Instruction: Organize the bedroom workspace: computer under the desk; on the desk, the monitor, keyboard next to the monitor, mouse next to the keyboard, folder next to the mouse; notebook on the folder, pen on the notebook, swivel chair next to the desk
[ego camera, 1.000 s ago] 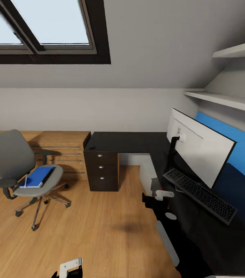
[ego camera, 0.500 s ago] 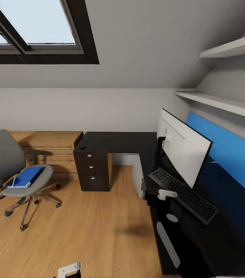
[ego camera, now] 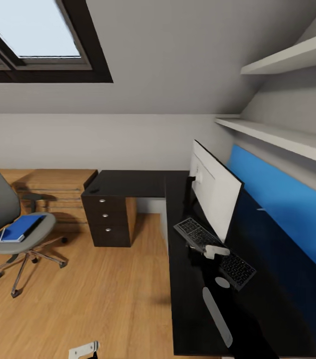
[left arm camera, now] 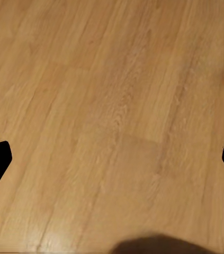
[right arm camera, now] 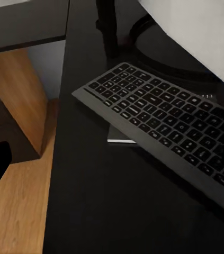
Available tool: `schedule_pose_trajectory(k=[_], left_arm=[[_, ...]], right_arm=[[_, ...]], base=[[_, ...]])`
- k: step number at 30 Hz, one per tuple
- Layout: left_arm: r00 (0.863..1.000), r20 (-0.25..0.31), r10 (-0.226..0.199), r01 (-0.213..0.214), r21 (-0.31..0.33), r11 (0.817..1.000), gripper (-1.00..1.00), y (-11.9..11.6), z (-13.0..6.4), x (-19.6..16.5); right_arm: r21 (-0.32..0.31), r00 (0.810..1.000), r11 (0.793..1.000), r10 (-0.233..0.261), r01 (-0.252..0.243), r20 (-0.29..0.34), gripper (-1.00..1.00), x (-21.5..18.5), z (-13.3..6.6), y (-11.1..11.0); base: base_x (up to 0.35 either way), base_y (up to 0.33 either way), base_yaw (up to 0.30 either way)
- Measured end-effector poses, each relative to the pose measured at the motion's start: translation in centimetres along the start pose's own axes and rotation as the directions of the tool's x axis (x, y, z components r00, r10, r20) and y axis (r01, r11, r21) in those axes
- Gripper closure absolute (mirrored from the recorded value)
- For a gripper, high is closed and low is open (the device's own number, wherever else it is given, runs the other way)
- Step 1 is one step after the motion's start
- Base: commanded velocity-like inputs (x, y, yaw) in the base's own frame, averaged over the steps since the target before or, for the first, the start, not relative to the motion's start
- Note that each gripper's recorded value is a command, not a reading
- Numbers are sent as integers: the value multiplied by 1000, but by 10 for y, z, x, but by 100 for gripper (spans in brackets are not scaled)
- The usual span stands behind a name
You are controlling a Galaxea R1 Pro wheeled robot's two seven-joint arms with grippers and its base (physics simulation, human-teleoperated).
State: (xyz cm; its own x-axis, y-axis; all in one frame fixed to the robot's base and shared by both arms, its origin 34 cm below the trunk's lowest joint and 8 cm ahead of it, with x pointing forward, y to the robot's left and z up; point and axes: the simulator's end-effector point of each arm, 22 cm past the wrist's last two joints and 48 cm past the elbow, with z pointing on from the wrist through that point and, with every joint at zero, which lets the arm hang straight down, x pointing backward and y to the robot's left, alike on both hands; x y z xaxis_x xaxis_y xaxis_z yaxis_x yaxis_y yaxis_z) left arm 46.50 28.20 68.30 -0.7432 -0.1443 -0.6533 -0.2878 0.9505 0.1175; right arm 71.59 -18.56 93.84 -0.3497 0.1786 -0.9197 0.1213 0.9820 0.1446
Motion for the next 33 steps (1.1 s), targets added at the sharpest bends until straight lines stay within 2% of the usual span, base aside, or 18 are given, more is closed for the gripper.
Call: schedule_pose_trajectory(k=[3, 13, 19, 20, 23, 24, 25, 28, 29, 31, 33], left_arm=[[1000, -3, -24, 24, -23, 999, -100, 12, 3, -1], [993, -8, -120, 119, -109, 987, -100, 56, 9, -2], [980, 0, -199, 196, -160, 967, -100, 85, 12, -5], [973, 6, -230, 228, -171, 958, -100, 92, 12, -7], [960, 16, -281, 279, -189, 941, -100, 104, 13, -10], [957, 18, -289, 287, -193, 938, -100, 107, 13, -11], [952, 27, -305, 304, -207, 930, -100, 117, 14, -13], [949, 30, -314, 313, -214, 925, -100, 123, 14, -14], [949, 31, -315, 314, -214, 925, -100, 124, 14, -14], [948, 31, -318, 317, -216, 923, -100, 125, 14, -14], [947, 32, -318, 318, -217, 923, -100, 125, 14, -14]], right_arm=[[6, 1000, 1000, -9, 9, 1, -100, 0, 1, -6], [46, 998, 997, -62, 62, 9, -100, -3, 5, -44], [94, 999, 995, -46, 45, 7, -100, -6, 8, -73], [123, 1000, 992, -31, 31, -3, -100, -2, 10, -89], [175, 999, 984, -5, 11, -33, -100, 10, 12, -117], [186, 999, 982, 0, 8, -43, -100, 15, 13, -123], [222, 996, 975, 3, 17, -88, -100, 35, 15, -145], [240, 991, 970, -8, 40, -132, -100, 53, 18, -169], [240, 991, 970, -10, 43, -136, -100, 55, 21, -173], [211, 991, 976, -17, 45, -132, -100, 45, 49, -188], [196, 991, 980, -16, 42, -135, -100, 39, 63, -193]], base=[[0, -347, 0], [0, -347, 0], [0, -255, 0], [0, -117, 0], [0, -67, 0], [0, -20, 0], [0, -16, 0], [0, -8, 0], [0, -4, 0], [0, -2, 0], [0, -1, 0]])
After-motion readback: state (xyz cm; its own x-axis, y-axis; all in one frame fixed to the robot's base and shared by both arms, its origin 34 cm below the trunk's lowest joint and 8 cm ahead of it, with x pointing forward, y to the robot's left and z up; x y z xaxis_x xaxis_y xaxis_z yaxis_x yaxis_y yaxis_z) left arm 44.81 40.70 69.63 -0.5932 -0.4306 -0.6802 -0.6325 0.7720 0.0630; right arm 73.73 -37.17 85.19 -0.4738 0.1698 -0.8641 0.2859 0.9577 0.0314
